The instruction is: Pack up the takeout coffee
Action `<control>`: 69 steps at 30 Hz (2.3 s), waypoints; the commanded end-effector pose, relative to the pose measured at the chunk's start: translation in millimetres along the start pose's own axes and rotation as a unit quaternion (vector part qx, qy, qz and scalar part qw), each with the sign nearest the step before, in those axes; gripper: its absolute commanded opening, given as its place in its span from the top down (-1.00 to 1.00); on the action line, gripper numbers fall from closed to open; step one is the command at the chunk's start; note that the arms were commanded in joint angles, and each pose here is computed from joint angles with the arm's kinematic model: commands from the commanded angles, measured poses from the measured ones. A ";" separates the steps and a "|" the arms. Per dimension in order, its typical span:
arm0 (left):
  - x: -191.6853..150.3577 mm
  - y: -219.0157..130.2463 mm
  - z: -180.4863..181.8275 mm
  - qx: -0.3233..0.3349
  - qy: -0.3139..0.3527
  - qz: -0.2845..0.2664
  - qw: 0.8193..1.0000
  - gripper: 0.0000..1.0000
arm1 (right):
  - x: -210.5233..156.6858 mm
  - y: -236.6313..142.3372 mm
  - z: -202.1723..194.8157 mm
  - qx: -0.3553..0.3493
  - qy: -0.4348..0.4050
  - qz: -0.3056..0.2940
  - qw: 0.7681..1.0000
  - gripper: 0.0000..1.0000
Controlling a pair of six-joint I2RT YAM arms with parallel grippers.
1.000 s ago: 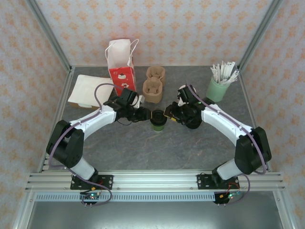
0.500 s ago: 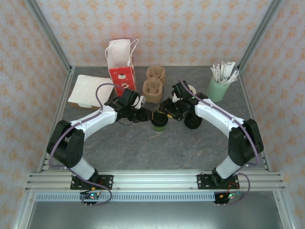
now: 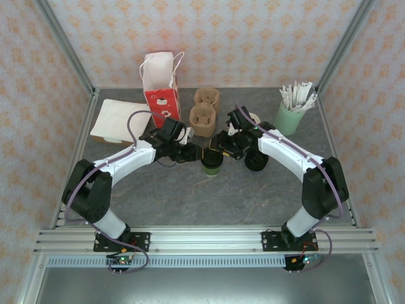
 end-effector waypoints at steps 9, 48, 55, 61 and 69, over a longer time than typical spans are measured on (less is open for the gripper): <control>-25.9 12.3 17.6 0.049 -0.011 0.058 0.997 0.19 | -0.2 -18.6 -14.2 -0.062 -0.027 -0.032 0.997 -0.10; -49.0 17.3 34.6 0.080 -0.014 0.086 0.993 0.20 | -23.9 23.3 -78.8 -0.186 0.039 0.058 0.980 0.09; -43.6 14.9 29.5 0.071 -0.012 0.079 0.994 0.20 | -11.8 4.8 -42.5 -0.115 0.019 0.020 0.993 0.06; -40.3 11.9 26.2 0.069 -0.009 0.072 0.995 0.20 | -2.4 -10.5 -9.3 -0.056 0.006 0.000 0.998 0.03; -40.7 12.6 25.6 0.069 -0.009 0.072 0.995 0.20 | 5.3 -5.3 2.7 -0.036 -0.003 -0.005 0.999 -0.06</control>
Point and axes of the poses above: each hand's point on the last joint's axis, 136 mm out from that joint toward the fingers, its own y axis out along the fingers, its own z axis along the line the jaws close on, x = y × z, the point moved 5 cm from there along -y, back along the fingers, and after that the axes turned 13 degrees about y, right-handed, at the moved point
